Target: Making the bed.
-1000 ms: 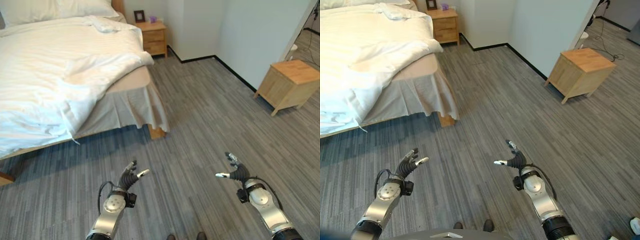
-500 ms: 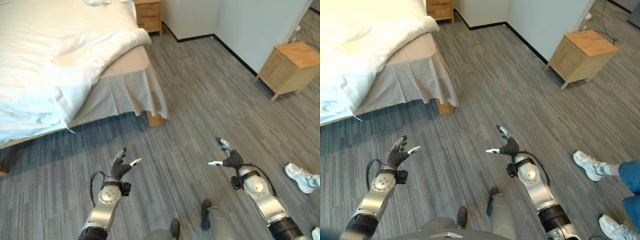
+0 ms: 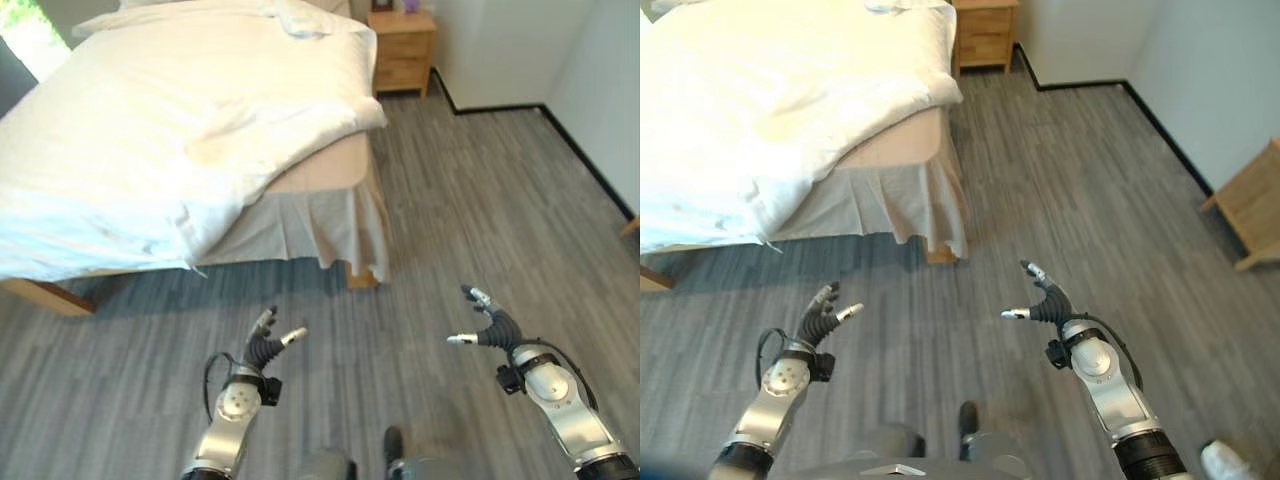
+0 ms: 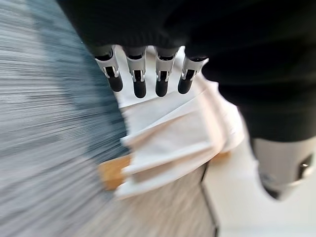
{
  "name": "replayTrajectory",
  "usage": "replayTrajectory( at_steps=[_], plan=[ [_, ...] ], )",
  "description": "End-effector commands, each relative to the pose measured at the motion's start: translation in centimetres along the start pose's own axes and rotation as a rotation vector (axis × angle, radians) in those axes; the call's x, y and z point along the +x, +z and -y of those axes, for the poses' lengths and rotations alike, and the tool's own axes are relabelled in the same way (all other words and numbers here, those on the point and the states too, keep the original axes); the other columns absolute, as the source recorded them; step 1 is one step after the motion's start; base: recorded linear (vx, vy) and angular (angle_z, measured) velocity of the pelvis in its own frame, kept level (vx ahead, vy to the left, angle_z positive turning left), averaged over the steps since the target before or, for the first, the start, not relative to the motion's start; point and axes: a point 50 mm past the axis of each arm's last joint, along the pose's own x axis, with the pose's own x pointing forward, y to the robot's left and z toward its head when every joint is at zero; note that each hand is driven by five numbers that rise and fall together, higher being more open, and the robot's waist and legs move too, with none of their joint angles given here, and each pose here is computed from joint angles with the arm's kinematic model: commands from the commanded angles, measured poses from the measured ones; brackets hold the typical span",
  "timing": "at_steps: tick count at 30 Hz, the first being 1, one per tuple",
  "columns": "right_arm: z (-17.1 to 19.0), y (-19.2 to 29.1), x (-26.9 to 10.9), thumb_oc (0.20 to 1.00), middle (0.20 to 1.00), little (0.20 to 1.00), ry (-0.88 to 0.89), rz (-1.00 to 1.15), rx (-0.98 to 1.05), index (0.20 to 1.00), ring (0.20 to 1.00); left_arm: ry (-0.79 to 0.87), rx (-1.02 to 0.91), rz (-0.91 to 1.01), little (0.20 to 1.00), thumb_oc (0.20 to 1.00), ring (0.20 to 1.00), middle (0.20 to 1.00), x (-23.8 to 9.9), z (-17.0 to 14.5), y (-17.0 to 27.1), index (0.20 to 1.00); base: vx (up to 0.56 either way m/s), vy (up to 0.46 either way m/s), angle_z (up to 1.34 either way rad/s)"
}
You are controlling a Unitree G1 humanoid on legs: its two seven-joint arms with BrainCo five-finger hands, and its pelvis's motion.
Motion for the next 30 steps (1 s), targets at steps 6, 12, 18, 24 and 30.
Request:
replayTrajectory(
  at_steps=[6,12,18,24,30],
  plan=[
    [4.1,4.2,0.0,1.0,1.0,1.0,-0.125,0.207,-0.041,1.0,1.0,0.136,-0.059,0.14,1.0,1.0,1.0,1.0,0.4,-3.6,2.6,1.0,0.41,0.0,0.34],
    [3.0,4.5,0.3,1.0,1.0,1.0,-0.093,0.222,-0.013,1.0,1.0,0.298,0.019,0.16,1.0,1.0,1.0,1.0,-1.7,-7.5,2.7,1.0,0.5,0.114,-0.09],
    [3.7,3.8,-0.5,1.0,1.0,1.0,-0.134,0.187,-0.013,1.0,1.0,0.388,0.036,0.242,1.0,1.0,1.0,1.0,-1.5,-10.0,4.9,1.0,0.3,0.097,0.09],
    [7.2,2.1,-2.0,1.0,1.0,1.0,-0.221,0.096,-0.098,1.0,1.0,0.352,0.058,0.232,1.0,1.0,1.0,1.0,-1.0,-10.1,4.9,1.0,0.34,-0.126,0.57],
    [13.0,3.6,-3.0,1.0,1.0,1.0,-0.376,0.107,-0.24,1.0,1.0,0.257,-0.006,0.208,1.0,1.0,1.0,1.0,-1.0,-8.2,4.0,1.0,0.17,-0.155,1.11]
  ],
)
